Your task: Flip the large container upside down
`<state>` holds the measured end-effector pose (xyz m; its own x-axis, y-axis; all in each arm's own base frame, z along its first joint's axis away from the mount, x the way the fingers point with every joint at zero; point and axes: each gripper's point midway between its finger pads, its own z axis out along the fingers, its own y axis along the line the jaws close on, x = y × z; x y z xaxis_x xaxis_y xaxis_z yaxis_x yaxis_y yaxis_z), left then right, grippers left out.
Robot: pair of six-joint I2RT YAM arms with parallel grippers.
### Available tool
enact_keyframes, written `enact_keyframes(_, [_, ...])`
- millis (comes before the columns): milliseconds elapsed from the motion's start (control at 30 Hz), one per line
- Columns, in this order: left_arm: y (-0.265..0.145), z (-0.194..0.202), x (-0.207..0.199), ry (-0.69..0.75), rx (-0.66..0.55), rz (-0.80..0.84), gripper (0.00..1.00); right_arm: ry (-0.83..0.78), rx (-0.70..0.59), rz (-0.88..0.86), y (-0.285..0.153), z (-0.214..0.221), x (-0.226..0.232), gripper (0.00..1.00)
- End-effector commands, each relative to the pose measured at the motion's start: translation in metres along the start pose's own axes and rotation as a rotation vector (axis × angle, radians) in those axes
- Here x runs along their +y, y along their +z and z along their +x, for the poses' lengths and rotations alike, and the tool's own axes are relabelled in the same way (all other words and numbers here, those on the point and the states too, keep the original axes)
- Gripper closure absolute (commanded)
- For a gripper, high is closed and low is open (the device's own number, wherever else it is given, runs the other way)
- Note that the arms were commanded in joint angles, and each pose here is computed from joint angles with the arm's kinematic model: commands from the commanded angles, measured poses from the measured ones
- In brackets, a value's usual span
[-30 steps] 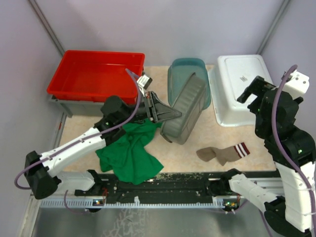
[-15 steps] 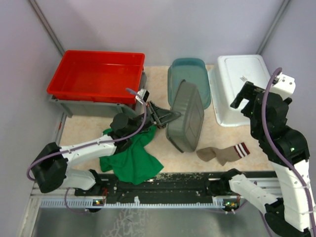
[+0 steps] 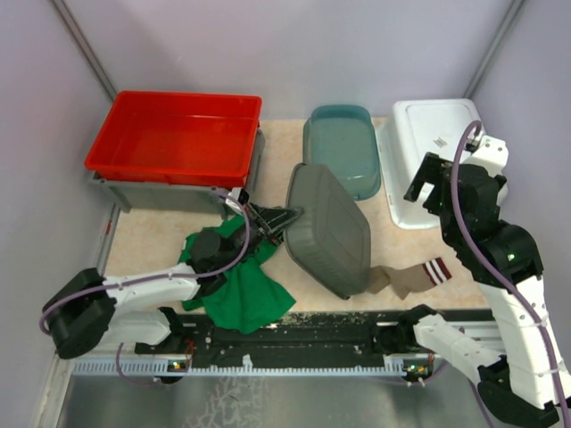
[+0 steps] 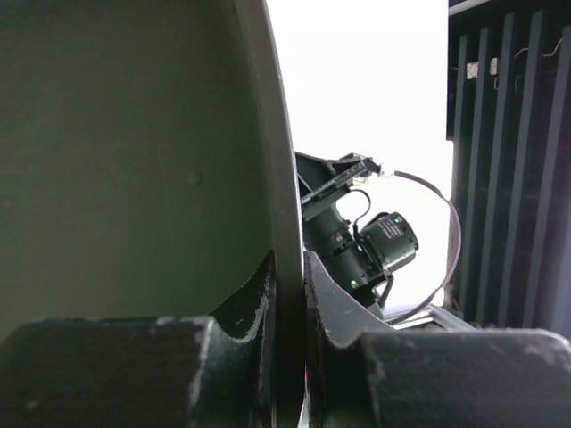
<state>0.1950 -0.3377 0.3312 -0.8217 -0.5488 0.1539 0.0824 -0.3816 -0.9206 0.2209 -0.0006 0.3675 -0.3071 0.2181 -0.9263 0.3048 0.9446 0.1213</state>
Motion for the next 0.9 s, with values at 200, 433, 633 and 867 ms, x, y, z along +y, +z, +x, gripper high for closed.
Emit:
enact_keyframes(200, [-0.04, -0.007, 0.03, 0.064, -0.066, -0.315, 0.79, 0.008, -0.006, -0.025, 0.004, 0.001, 0.006, 0.02])
enact_keyframes(433, [-0.064, -0.004, 0.062, 0.148, -0.02, -0.491, 0.66, 0.007, 0.013, -0.034, 0.01, 0.011, 0.011, 0.02])
enact_keyframes(633, [-0.062, 0.01, 0.095, 0.23, 0.103, -0.625, 0.54, 0.007, 0.012, -0.04, 0.014, 0.01, 0.015, 0.02])
enact_keyframes(867, [-0.081, -0.009, 0.128, 0.393, 0.032, -0.82, 0.46, 0.011, 0.024, -0.05, 0.015, 0.015, 0.016, 0.02])
